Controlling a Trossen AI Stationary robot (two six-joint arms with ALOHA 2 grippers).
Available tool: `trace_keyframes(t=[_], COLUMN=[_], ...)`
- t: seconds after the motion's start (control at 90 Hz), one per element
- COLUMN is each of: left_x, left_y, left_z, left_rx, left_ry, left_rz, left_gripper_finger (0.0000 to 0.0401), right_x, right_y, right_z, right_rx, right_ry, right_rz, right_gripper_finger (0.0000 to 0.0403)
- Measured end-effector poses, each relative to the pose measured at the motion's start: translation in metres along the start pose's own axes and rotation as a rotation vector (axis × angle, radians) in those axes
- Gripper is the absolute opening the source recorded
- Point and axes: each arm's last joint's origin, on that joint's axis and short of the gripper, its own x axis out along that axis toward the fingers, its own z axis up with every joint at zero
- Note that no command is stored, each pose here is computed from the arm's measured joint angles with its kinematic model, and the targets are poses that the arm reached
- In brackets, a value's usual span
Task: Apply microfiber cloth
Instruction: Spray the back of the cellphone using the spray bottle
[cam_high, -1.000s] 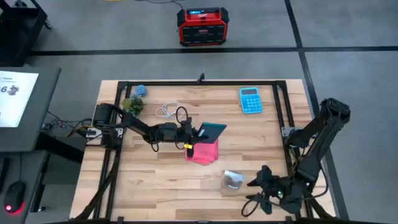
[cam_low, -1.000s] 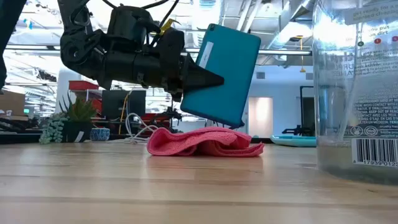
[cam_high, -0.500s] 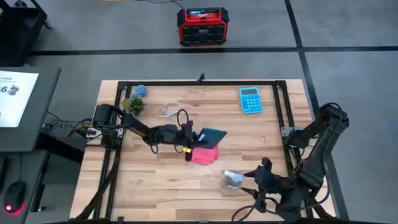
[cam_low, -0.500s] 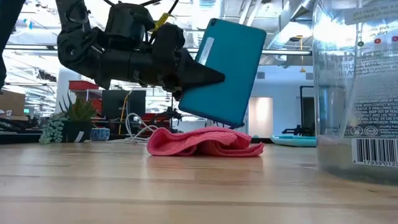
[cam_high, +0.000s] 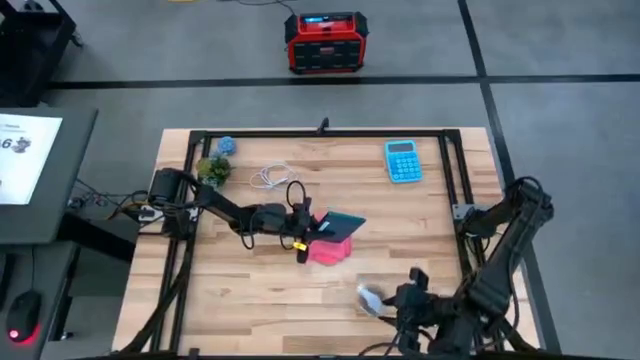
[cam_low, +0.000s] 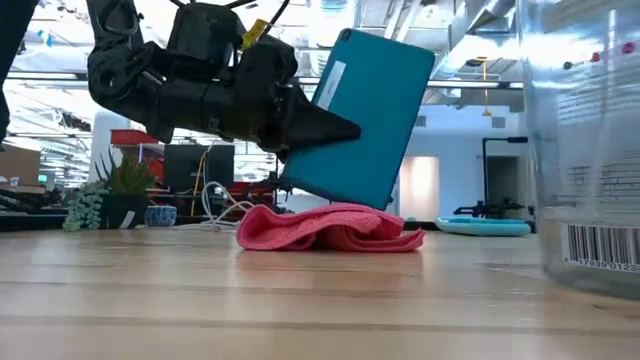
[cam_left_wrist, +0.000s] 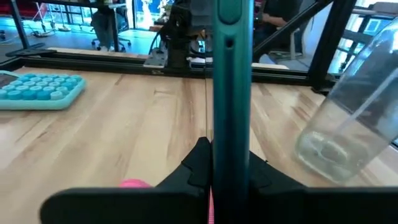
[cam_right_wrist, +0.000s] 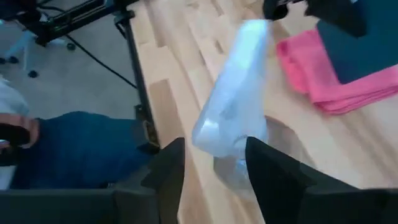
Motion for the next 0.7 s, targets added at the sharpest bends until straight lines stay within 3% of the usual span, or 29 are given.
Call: trace_keyframes(t=[0.233,0.478,0.589,0.7], left_x=[0.0,0.0,0.0,0.0], left_y=[0.0,0.0,0.0,0.0], left_z=[-0.001,-0.001,0.0,0.0], left_rx=[0.009,0.008,0.007,0.007], left_ry=[0.007,0.006,0.005,0.005], left_rz=[0.0,0.002,0.002,0.002], left_gripper_finger=[0.0009,0.0009,0.0009,0.0009], right_x=[-0.002,-0.002,-0.007,-0.01], right_y=[-0.003,-0.009,-0.009,-0.001], right_z=[-0.005,-0.026,-0.031,-0.034], right_rx=[0.051,0.201,0.244,0.233], right_ry=[0.028,0.197,0.169,0.044], right_rz=[-0.033,-0.078,-0.088,-0.045], right_gripper_finger=[0.0128,0.0128,0.0128,0.0137])
